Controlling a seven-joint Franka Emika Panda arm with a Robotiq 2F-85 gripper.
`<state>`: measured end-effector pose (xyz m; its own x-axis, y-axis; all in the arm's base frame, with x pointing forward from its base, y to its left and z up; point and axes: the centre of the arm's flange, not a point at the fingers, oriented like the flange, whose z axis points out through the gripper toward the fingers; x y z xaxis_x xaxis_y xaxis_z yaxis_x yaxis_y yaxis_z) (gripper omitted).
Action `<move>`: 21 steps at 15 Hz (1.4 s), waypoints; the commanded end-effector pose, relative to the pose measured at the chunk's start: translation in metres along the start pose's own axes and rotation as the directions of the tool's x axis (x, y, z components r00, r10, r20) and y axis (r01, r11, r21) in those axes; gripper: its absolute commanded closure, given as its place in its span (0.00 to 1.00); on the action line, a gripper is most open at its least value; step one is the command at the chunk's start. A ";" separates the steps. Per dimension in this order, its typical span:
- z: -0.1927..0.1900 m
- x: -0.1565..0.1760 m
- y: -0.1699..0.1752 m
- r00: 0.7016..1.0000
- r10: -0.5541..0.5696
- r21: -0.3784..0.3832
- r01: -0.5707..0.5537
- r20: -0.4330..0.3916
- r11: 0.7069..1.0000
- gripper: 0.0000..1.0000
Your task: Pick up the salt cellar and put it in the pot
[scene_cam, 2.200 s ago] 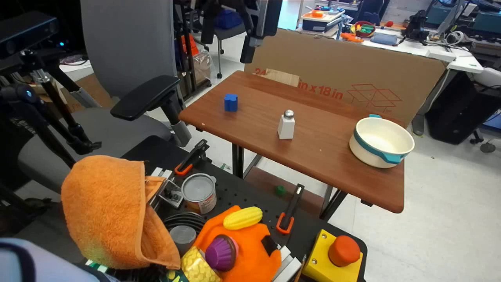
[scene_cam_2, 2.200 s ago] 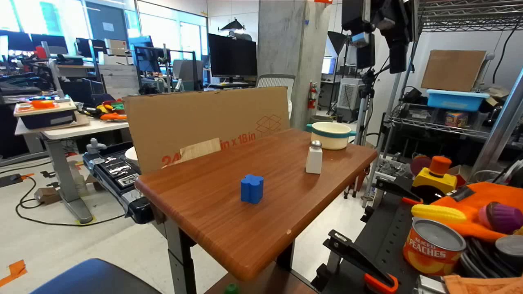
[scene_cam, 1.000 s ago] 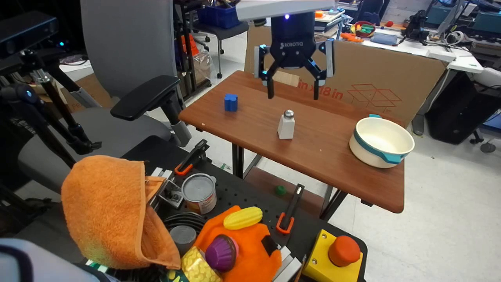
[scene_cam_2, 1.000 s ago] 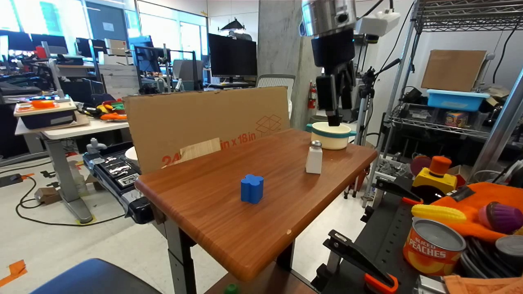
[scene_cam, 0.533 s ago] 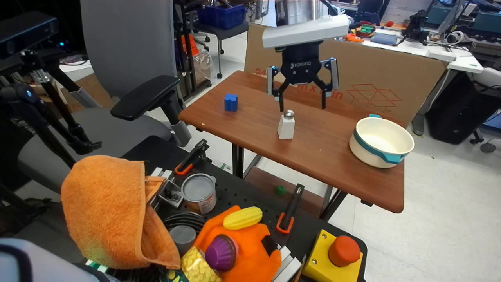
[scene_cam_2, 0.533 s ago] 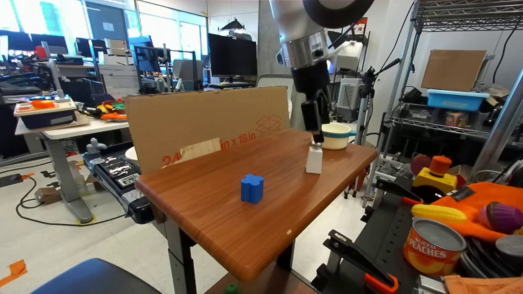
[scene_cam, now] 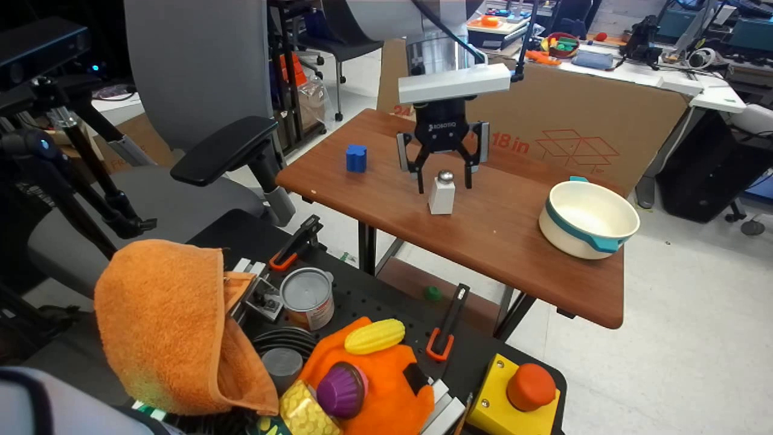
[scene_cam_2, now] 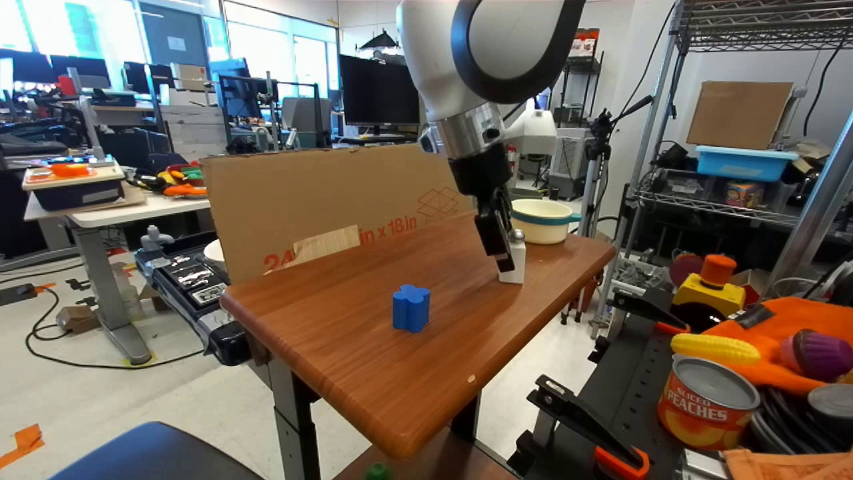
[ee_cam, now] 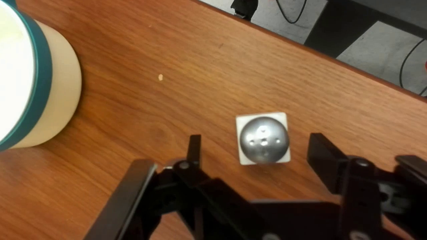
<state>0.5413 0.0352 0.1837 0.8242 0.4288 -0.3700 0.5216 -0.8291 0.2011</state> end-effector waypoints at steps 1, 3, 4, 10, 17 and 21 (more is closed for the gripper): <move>0.001 0.019 0.002 0.999 -0.010 0.023 0.009 0.040 1.000 0.51; -0.001 0.017 0.005 0.997 0.018 0.051 -0.022 0.076 0.998 0.66; -0.003 0.016 0.007 0.995 0.034 0.064 -0.040 0.096 0.997 0.73; -0.037 -0.020 0.053 0.970 0.206 0.195 -0.228 0.128 0.954 0.88; -0.059 -0.057 0.195 0.831 0.555 0.253 -0.544 0.032 0.800 0.88; -0.048 -0.072 0.252 0.724 0.687 0.243 -0.680 0.070 0.692 0.88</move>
<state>0.5999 -0.1627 0.3080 0.9604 -0.1791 -0.2134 -0.1470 -0.9764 0.1581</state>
